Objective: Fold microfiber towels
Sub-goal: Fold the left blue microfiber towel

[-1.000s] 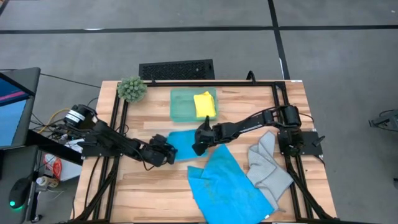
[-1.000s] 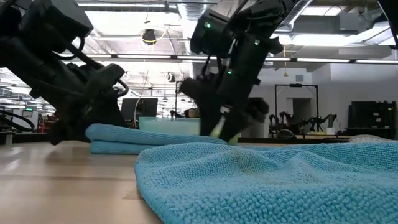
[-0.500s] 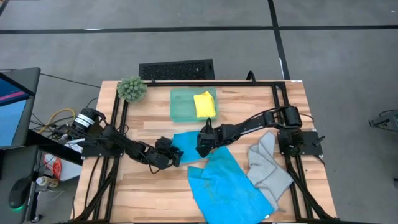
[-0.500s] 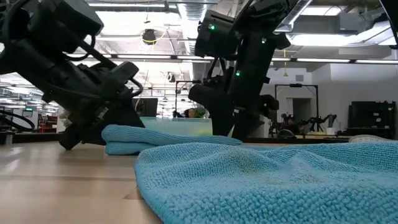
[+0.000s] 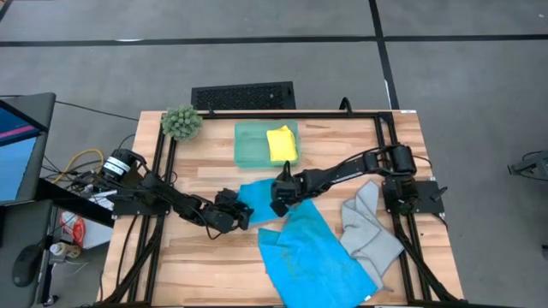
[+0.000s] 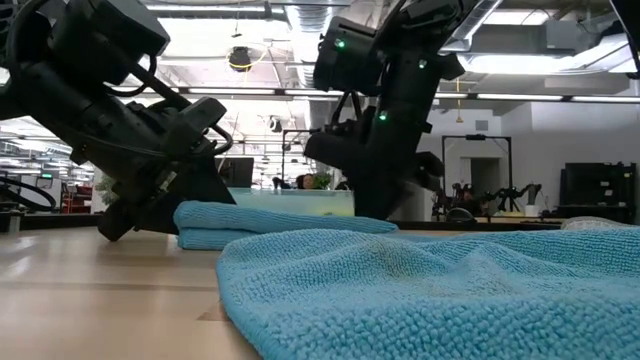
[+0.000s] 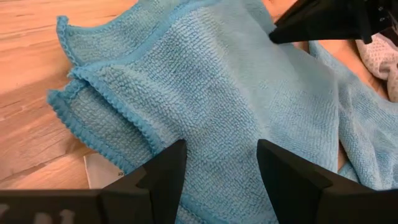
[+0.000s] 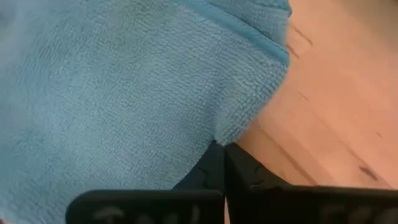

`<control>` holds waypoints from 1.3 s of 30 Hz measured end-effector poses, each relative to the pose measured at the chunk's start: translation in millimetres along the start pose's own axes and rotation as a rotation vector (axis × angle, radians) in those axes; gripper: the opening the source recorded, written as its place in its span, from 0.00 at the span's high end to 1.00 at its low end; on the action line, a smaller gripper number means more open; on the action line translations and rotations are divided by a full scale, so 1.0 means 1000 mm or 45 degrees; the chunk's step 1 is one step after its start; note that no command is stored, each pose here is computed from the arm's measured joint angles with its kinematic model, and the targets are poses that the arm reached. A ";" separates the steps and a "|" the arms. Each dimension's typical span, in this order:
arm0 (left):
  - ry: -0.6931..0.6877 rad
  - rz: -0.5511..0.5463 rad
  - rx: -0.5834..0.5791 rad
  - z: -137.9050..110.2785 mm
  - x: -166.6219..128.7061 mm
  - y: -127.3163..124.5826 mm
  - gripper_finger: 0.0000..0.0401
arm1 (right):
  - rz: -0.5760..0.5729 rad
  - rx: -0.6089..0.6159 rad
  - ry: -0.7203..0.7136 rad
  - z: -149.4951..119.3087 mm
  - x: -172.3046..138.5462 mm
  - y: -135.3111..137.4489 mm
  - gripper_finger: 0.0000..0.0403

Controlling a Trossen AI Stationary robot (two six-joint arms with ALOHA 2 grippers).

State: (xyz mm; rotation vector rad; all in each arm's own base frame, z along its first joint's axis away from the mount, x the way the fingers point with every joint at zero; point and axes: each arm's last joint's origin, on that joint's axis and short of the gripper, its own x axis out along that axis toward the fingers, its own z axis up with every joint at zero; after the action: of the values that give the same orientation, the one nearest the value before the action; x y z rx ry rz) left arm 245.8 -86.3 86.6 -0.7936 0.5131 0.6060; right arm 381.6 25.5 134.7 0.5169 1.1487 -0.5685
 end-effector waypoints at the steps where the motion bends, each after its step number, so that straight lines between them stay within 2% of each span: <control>1: 0.000 0.000 -0.001 0.000 0.000 0.000 0.51 | 0.002 0.000 0.001 0.000 -0.002 0.000 0.96; 10: -0.016 -0.007 -0.013 0.000 0.000 -0.001 0.51 | 0.141 0.003 -0.116 0.004 -0.045 0.013 0.98; 18: -0.039 -0.018 -0.018 0.001 0.000 -0.002 0.51 | 0.426 0.021 -0.277 0.012 -0.057 0.037 0.98; 25: -0.056 -0.029 -0.026 0.002 0.000 -0.003 0.51 | 0.559 0.058 -0.363 0.021 -0.055 0.046 0.99; 29: -0.068 -0.036 -0.028 0.002 0.000 -0.004 0.51 | 0.554 0.072 -0.352 0.020 -0.039 0.047 0.99; 31: -0.075 -0.035 -0.024 0.002 0.000 -0.004 0.51 | 0.615 0.094 -0.407 0.026 -0.036 0.053 0.98; 33: -0.080 -0.038 -0.026 0.003 0.000 -0.004 0.51 | 0.577 0.094 -0.377 0.024 -0.031 0.050 0.98; 39: -0.078 -0.041 -0.028 0.003 0.000 -0.005 0.51 | 0.630 0.123 -0.429 0.030 -0.024 0.053 0.98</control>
State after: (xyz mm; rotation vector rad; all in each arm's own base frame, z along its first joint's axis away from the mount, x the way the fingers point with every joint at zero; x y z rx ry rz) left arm 249.1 -86.8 90.8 -0.8000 0.4379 0.6054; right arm 429.7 49.4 172.3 0.7295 0.6412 -0.2655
